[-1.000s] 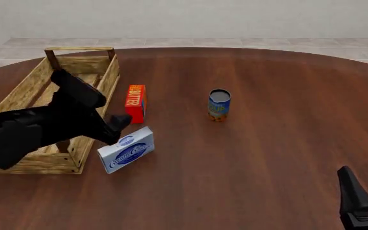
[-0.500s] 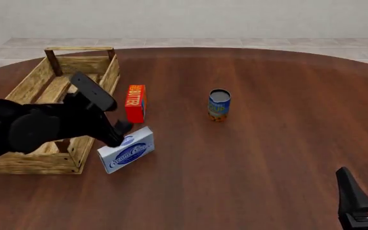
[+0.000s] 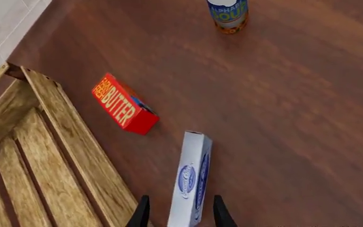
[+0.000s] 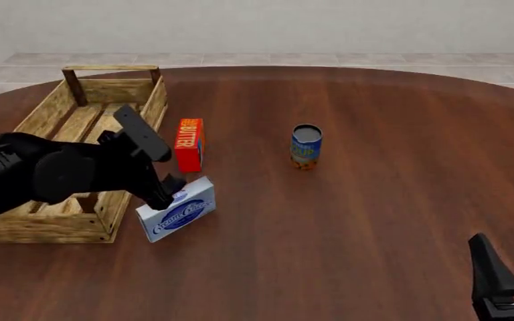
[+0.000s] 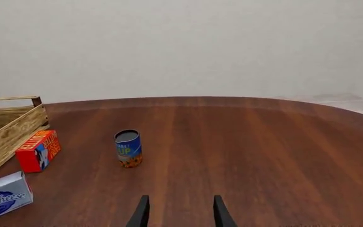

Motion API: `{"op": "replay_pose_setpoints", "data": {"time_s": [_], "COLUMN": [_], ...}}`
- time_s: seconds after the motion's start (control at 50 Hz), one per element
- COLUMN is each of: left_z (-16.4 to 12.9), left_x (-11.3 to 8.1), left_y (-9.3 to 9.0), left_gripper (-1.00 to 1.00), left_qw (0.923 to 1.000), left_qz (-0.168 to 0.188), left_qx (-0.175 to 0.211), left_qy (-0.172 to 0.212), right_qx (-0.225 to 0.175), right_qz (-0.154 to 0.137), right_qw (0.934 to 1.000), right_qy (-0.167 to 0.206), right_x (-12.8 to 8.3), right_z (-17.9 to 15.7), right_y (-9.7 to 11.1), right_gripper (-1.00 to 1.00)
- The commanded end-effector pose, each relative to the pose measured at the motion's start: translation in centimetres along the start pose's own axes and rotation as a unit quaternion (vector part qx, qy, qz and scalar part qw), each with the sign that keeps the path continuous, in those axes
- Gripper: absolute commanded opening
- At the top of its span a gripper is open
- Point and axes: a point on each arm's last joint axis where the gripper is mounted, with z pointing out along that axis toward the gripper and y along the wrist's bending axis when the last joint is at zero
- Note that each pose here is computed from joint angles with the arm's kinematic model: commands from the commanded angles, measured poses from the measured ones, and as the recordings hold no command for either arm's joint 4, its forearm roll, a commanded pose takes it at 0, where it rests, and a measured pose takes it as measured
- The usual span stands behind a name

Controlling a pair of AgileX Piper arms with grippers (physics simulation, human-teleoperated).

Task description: Pick up the cream cheese and put it in the tray.

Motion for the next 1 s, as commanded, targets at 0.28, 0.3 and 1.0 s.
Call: {"op": "replay_pose_setpoints", "data": {"time_s": [0.28,0.3,1.0], "left_z": [2.7,2.9,6.1], "left_x": [1.1,1.1,3.0], "left_y": [0.3,0.4,1.3], "left_gripper": [1.00,1.00,1.00], "left_qw": [0.9982,0.9980,0.9944], "left_qz": [0.032,0.034,0.046], "left_qx": [0.016,0.017,0.025], "left_qy": [0.048,0.050,0.092], "right_qx": [-0.002,-0.002,-0.007], "right_qz": [0.003,0.003,0.001], "right_qw": [1.0000,1.0000,1.0000], "right_qy": [0.002,0.002,0.005], "right_x": [-0.9,-0.9,-0.1], "right_z": [-0.1,-0.1,0.0], "right_y": [0.1,0.1,0.1], "right_gripper": [1.00,1.00,1.00]}}
